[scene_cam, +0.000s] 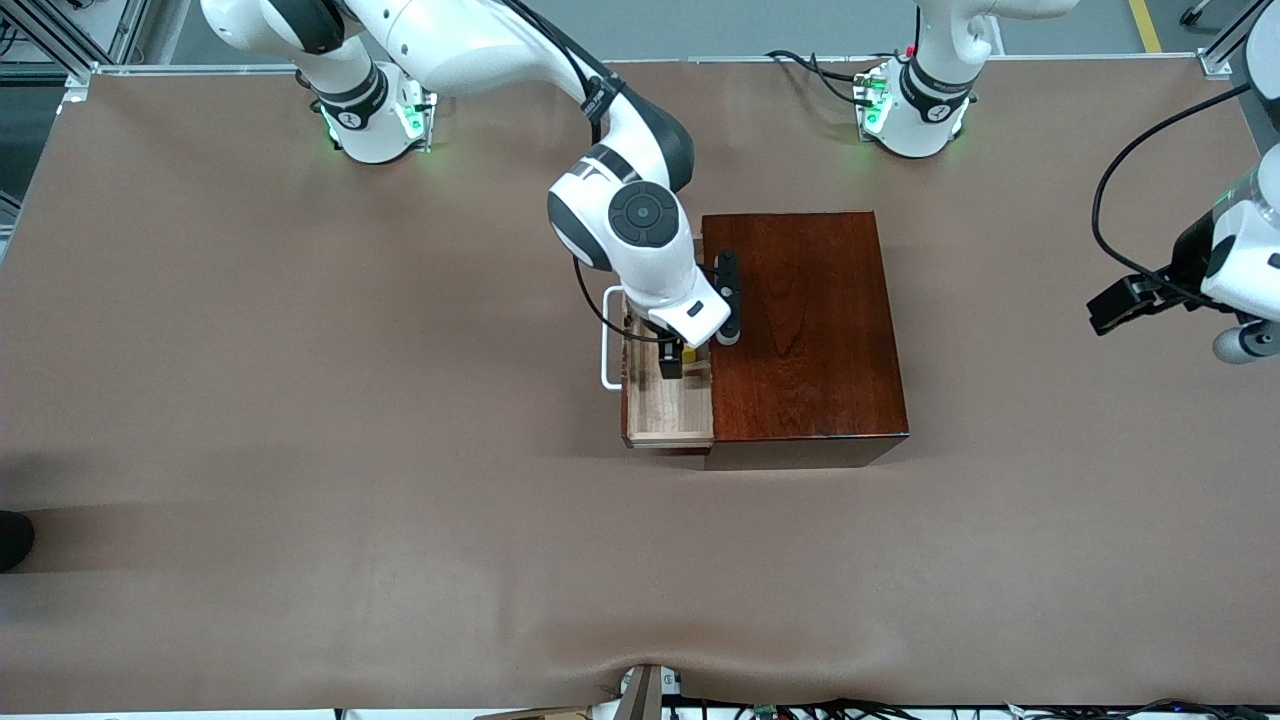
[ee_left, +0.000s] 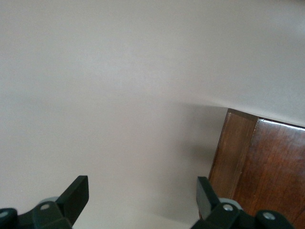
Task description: Open drawer, take yellow block, close drawer
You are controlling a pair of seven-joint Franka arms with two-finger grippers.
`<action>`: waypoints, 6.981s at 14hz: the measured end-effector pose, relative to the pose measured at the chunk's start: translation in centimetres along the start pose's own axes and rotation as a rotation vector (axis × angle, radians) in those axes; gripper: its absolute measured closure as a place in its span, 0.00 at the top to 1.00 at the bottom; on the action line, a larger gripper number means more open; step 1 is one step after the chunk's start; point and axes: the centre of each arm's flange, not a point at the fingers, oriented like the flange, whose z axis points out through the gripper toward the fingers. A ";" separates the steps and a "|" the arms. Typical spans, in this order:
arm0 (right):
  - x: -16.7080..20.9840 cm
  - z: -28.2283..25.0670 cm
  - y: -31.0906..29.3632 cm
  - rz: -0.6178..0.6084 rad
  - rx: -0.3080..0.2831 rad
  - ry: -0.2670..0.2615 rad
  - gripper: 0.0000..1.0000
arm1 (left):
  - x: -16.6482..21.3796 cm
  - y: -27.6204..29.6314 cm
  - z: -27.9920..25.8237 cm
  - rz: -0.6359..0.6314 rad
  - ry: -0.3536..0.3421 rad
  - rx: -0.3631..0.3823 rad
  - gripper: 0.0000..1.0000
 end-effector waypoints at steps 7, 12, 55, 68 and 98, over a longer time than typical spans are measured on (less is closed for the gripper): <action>0.3 0.7 -0.3 -0.014 -0.001 -0.013 0.56 | -0.4 -1.9 -0.8 0.005 -0.013 -0.002 1.00; 0.6 -1.1 -0.2 -0.045 -0.002 -0.017 0.56 | -0.8 -2.8 -1.1 0.055 -0.025 -0.030 1.00; -62.4 4.8 15.1 1.709 -0.183 -0.088 0.56 | -7.0 -0.8 -3.9 0.291 -0.098 -0.089 1.00; -58.7 -10.7 15.5 1.670 -0.072 -0.037 1.00 | -7.1 -1.3 -4.1 0.283 -0.099 -0.085 1.00; -54.4 -40.5 2.3 1.634 -0.054 -0.122 1.00 | -8.6 4.5 -6.3 0.306 -0.082 -0.082 1.00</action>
